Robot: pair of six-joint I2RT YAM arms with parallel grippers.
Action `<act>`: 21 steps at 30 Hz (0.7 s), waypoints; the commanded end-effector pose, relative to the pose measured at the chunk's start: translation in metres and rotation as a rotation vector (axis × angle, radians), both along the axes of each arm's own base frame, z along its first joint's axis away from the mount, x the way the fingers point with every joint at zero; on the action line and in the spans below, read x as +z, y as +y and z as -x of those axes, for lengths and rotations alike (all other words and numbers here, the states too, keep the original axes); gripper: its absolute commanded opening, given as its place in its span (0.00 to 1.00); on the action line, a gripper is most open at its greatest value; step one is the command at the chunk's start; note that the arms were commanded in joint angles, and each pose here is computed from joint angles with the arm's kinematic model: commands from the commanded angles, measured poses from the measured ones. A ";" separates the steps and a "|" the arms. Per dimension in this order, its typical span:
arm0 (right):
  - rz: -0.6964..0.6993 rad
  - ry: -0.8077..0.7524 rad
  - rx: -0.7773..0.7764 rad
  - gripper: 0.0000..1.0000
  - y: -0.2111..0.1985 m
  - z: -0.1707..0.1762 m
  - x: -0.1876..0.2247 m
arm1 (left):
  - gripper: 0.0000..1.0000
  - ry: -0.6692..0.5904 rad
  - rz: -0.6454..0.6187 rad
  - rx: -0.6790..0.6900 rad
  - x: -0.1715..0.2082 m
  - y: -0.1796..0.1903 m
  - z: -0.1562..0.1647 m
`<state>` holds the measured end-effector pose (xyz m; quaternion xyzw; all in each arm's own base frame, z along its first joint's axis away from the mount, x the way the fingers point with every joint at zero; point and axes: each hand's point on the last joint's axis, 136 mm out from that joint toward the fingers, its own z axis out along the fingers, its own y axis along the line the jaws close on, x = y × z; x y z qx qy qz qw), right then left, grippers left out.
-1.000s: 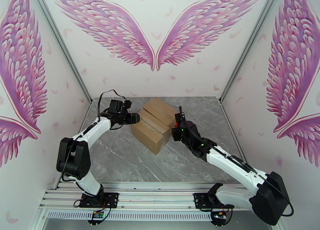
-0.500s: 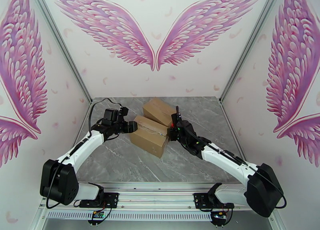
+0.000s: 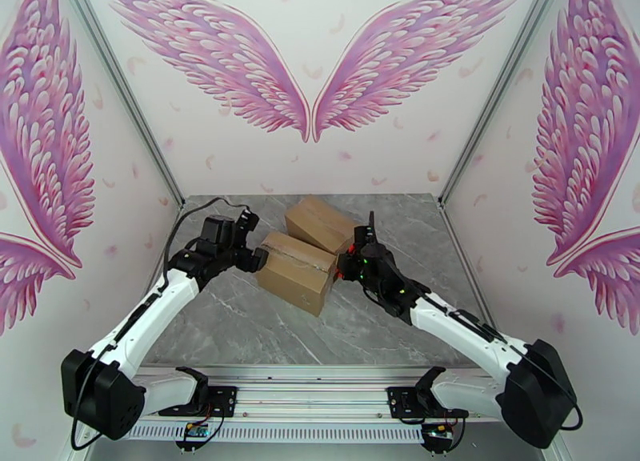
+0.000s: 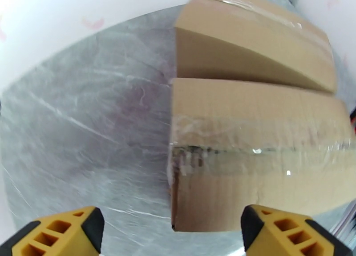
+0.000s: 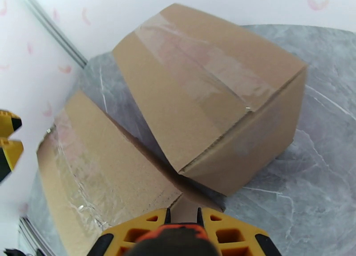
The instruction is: Unpack the express box
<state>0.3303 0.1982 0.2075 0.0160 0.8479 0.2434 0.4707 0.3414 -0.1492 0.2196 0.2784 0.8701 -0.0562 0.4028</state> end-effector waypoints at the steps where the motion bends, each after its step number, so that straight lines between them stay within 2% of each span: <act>1: -0.133 -0.035 -0.083 0.00 -0.011 0.002 0.019 | 0.83 -0.143 -0.229 -0.243 0.000 -0.015 0.013; 5: -0.200 -0.047 -0.133 0.00 -0.021 0.008 0.025 | 0.82 -0.268 -0.263 -0.497 0.005 -0.046 0.037; 8: -0.273 -0.049 -0.152 0.00 -0.023 0.011 0.026 | 0.84 -0.356 -0.286 -0.642 0.009 -0.065 0.051; 11: -0.321 -0.052 -0.169 0.00 -0.023 0.010 0.025 | 0.85 -0.380 -0.344 -0.746 0.004 -0.082 0.058; 16: -0.371 -0.083 -0.200 0.00 -0.027 0.009 0.027 | 0.86 -0.410 -0.430 -0.877 -0.001 -0.108 0.065; 21: -0.399 -0.105 -0.209 0.00 -0.029 0.009 0.032 | 0.86 -0.425 -0.457 -0.931 -0.008 -0.124 0.063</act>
